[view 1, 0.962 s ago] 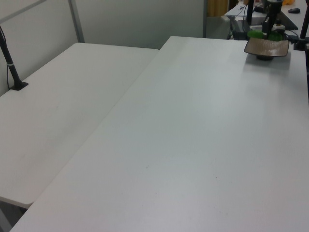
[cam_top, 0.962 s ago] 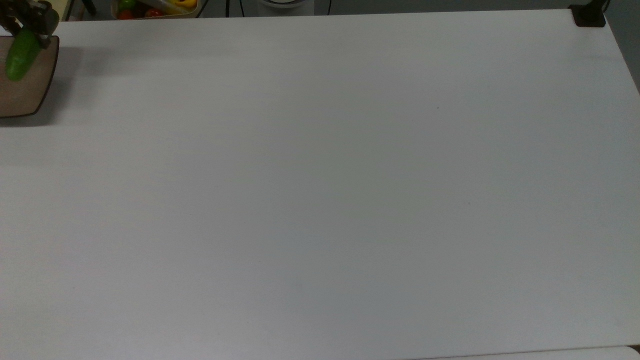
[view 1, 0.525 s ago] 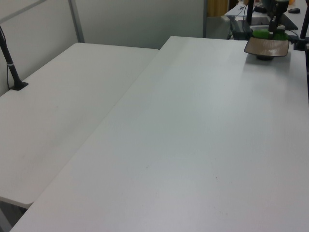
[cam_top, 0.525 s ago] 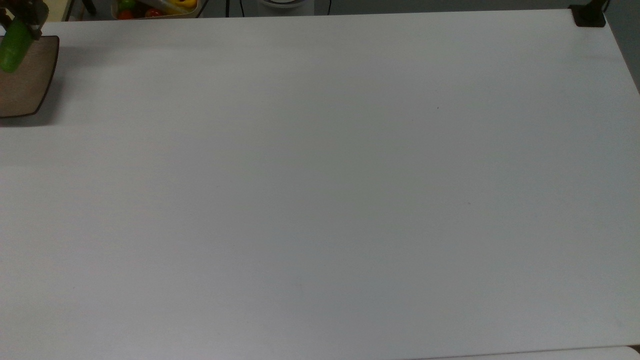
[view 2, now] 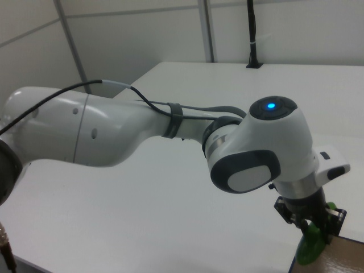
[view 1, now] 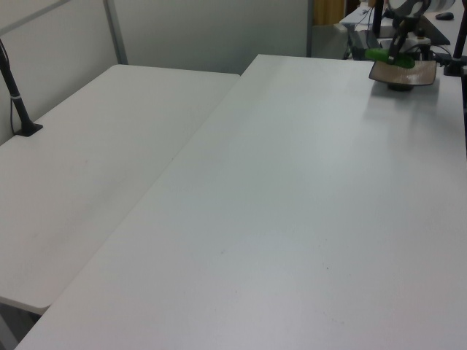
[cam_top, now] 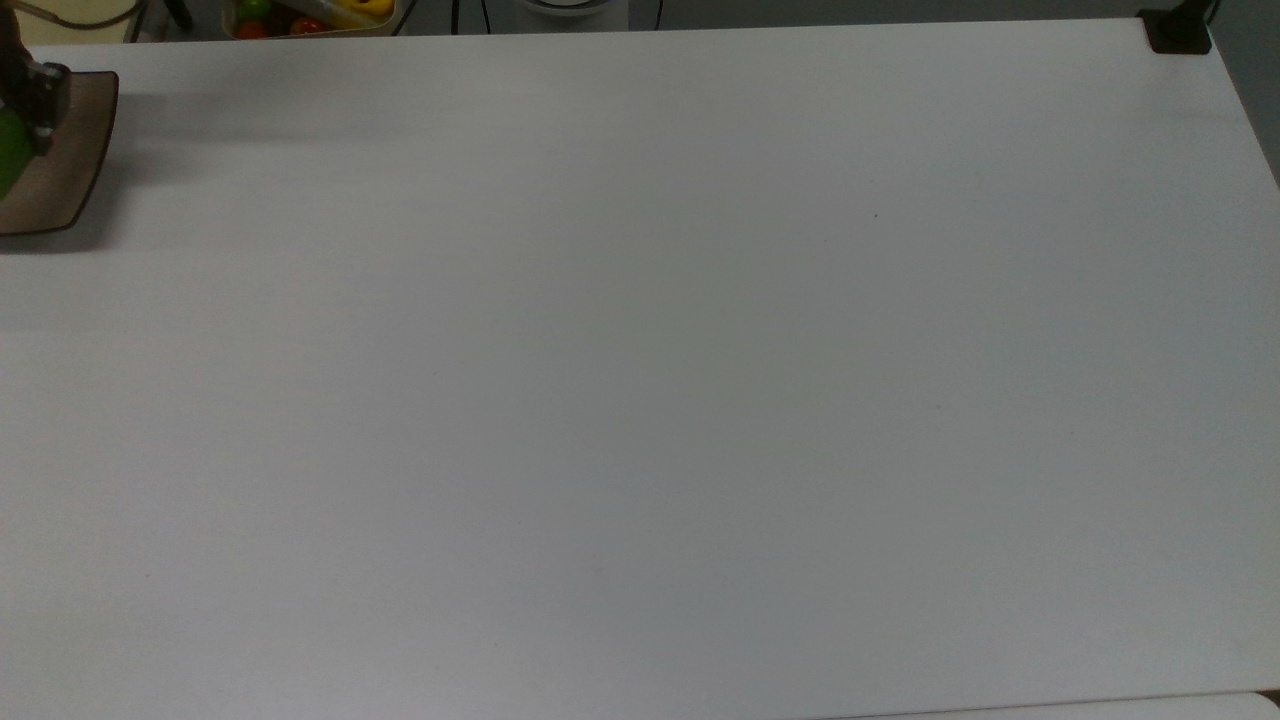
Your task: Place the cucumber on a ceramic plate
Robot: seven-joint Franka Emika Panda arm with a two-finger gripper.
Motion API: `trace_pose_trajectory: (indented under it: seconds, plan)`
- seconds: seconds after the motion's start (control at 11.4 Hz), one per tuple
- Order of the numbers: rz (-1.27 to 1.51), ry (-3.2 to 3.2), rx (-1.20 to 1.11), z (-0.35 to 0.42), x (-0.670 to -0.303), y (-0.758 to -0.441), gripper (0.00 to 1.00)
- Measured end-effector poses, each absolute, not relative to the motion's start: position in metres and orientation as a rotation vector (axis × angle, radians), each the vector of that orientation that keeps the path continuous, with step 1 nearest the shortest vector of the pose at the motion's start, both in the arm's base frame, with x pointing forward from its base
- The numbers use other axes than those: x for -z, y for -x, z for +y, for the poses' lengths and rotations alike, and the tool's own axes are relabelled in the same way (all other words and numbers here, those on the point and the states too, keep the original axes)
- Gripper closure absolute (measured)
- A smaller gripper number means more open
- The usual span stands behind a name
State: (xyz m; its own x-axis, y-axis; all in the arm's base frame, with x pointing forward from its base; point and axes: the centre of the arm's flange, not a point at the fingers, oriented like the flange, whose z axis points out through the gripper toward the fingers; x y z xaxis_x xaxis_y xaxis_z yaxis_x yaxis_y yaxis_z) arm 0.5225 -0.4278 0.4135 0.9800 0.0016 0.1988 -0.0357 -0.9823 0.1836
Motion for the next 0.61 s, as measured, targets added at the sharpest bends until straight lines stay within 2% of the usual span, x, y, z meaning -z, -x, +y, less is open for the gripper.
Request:
trace_pose_trajectory:
  seconds: [0.35, 0.44, 0.61]
  plan:
    - [0.121, -2.932, -0.262, -0.4276, -0.4046, -0.5243, 0.51]
    - [0.133, -2.931, -0.261, -0.4277, -0.4046, -0.5242, 0.44]
    - [0.141, -2.931, -0.26, -0.4276, -0.4046, -0.5242, 0.36]
